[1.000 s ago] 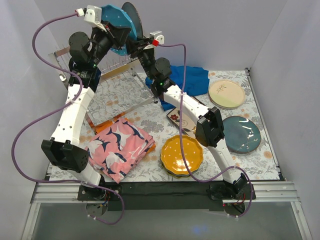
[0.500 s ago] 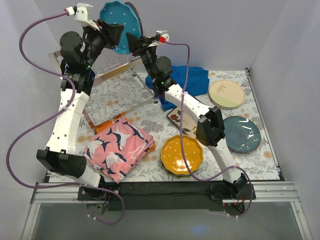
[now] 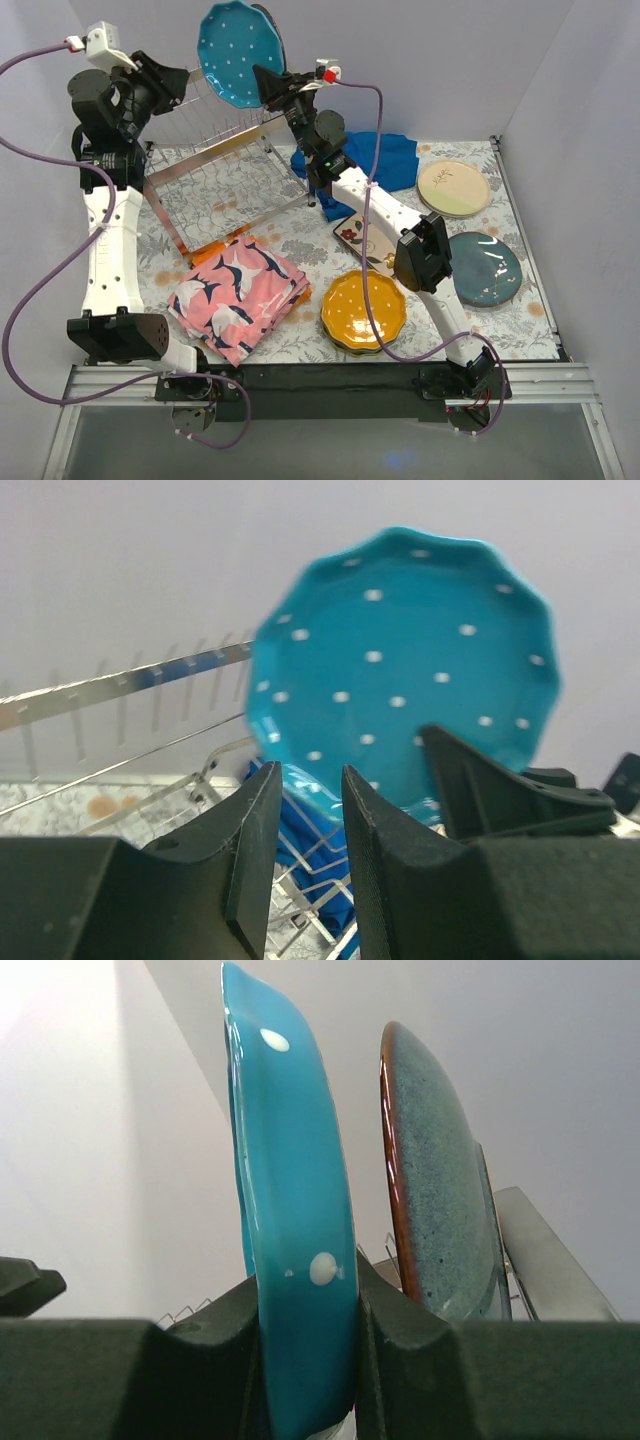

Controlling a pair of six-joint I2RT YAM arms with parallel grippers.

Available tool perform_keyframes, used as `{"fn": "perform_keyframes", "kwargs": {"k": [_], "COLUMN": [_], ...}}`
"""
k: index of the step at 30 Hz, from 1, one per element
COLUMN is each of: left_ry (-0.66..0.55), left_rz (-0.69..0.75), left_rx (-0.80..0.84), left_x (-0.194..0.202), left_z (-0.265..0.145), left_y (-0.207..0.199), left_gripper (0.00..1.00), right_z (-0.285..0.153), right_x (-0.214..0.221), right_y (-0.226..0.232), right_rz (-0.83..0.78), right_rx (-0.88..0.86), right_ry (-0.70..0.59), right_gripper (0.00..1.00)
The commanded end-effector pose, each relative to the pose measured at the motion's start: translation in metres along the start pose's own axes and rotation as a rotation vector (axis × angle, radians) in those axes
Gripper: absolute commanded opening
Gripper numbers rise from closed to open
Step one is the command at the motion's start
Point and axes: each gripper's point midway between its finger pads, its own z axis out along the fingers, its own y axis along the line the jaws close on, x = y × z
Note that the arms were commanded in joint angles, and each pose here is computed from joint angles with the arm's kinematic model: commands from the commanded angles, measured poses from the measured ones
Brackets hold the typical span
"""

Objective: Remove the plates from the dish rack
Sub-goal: Unload the plate from the dish rack.

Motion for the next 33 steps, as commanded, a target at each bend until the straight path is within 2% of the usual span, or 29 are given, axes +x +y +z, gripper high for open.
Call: {"fn": "perform_keyframes", "kwargs": {"k": [1,10,19,30,33], "left_ry": [0.061,0.08,0.03,-0.012,-0.035], "left_rz": [-0.136,-0.204,-0.171,-0.13,-0.122], "left_rx": [-0.014,0.075,0.257,0.282,0.332], "left_x": [0.008,0.02,0.023,0.037,0.035], "left_z": [-0.012,-0.002,0.015,0.048,0.051], "left_y": [0.018,0.032,0.021,0.047,0.044], "left_gripper": [0.29,0.31,0.34,0.4,0.41], "right_z": [0.008,0.008,0.008,0.004,0.003], "right_x": [-0.114,-0.119,-0.115,-0.111,-0.109], "right_y": [0.054,0.056,0.054,0.06,0.063], "right_rz": [0.091,0.103,0.108,0.108,0.114], "right_rx": [-0.112,-0.121,-0.131,-0.179,-0.192], "right_ry": [-0.209,-0.213,-0.21,-0.198,-0.195], "right_gripper": [0.01,0.01,0.01,0.01,0.01]}}
